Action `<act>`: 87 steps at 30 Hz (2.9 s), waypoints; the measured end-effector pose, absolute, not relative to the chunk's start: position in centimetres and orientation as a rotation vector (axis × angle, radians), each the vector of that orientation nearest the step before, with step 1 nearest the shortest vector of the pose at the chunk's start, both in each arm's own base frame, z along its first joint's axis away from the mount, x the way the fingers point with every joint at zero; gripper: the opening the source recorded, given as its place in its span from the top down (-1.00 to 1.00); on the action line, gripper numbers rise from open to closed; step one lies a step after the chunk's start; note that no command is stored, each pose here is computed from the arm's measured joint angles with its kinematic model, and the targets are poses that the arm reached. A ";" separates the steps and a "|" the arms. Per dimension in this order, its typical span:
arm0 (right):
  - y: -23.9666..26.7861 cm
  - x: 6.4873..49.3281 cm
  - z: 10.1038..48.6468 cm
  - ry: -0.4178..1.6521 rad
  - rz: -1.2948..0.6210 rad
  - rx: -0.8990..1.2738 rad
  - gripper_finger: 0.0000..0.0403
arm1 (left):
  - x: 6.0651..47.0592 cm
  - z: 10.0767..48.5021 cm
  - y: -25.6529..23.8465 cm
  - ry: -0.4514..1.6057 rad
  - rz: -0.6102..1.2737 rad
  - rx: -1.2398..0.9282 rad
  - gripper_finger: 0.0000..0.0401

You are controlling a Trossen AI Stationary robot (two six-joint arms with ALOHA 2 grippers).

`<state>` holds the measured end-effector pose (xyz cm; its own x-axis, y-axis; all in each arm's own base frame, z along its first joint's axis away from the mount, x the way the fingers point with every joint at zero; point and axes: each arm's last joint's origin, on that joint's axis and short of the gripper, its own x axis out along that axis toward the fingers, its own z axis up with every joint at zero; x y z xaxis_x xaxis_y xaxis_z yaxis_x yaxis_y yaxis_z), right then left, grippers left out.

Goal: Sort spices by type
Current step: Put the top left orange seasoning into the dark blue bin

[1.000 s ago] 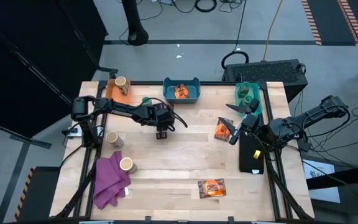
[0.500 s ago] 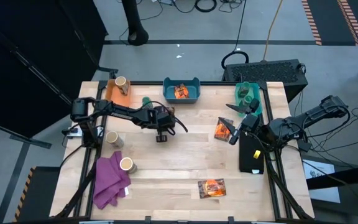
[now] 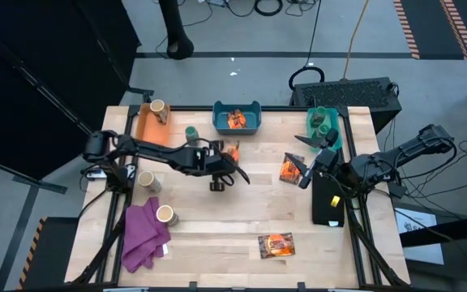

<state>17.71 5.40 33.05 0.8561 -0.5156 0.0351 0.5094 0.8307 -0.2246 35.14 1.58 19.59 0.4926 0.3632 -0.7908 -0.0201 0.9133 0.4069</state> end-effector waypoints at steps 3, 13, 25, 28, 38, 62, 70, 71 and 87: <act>5.4 17.7 33.0 0.028 -0.543 -0.234 -0.26 | 35.7 21.9 1.9 0.964 0.274 0.416 0.86; 5.3 17.7 33.1 0.033 -0.551 -0.249 -0.26 | 35.5 25.7 9.4 0.905 0.393 0.399 0.91; 5.3 17.7 33.1 0.039 -0.551 -0.270 -0.26 | 33.7 25.6 15.2 0.860 0.338 0.230 0.93; 5.3 17.8 33.1 0.041 -0.552 -0.280 -0.26 | 34.0 25.4 15.4 0.836 0.321 0.222 0.93; 4.3 18.0 33.1 0.044 -0.603 -0.279 -0.26 | 35.1 22.7 16.8 0.906 0.396 0.291 0.93; 3.7 18.1 33.0 0.065 -0.631 -0.305 -0.26 | 34.5 21.6 18.1 0.952 0.393 0.250 0.84; 3.7 18.1 33.0 0.069 -0.631 -0.308 -0.26 | 34.5 21.6 18.1 0.952 0.394 0.250 0.83; 3.7 18.1 33.0 0.070 -0.631 -0.308 -0.26 | 34.5 21.6 18.1 0.952 0.394 0.250 0.83; 3.7 18.1 33.0 0.069 -0.631 -0.306 -0.26 | 34.5 21.6 18.1 0.954 0.409 0.253 0.58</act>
<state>18.14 3.75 32.96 0.8070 -0.5899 0.0293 0.5697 0.7644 -0.3018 34.53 18.12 21.59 0.5108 0.4453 -0.7353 -0.2264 0.8949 0.3847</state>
